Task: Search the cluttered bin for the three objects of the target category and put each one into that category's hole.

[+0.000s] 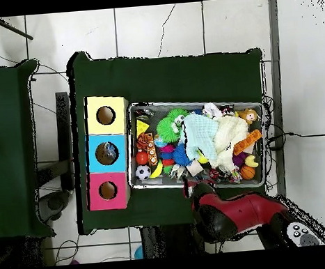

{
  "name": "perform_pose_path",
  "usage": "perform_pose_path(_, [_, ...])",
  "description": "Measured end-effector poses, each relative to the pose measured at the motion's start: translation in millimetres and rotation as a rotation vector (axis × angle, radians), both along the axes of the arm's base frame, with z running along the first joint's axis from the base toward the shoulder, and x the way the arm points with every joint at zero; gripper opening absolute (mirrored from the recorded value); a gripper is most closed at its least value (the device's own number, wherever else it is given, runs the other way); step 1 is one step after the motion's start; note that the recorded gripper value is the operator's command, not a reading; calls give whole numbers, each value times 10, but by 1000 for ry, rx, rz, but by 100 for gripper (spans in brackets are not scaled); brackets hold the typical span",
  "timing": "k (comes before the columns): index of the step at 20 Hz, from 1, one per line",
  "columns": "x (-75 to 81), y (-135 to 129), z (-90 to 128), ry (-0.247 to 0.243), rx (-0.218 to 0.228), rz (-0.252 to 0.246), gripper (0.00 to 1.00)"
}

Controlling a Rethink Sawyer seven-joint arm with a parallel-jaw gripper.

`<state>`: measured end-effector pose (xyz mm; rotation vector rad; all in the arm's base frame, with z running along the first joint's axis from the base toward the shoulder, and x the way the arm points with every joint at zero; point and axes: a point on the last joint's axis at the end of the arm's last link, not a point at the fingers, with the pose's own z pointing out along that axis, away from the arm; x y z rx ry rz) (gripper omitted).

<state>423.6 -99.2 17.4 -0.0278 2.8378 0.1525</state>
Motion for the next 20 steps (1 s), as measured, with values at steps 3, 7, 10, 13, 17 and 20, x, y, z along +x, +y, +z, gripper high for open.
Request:
perform_pose_path(3, [-9, -16, -2, 0, -1, -1, 100])
perform_pose_path(7, [-23, -74, -2, 0, -1, -14, 100])
perform_pose_path(10, [-32, -108, -1, 0, -2, -22, 100])
perform_pose_path(13, [-42, -176, 8, -2, -4, -37, 100])
perform_pose_path(17, [-46, -235, 22, -5, -8, -48, 100])
perform_pose_path(20, [-50, -253, 24, -6, -8, -52, 100])
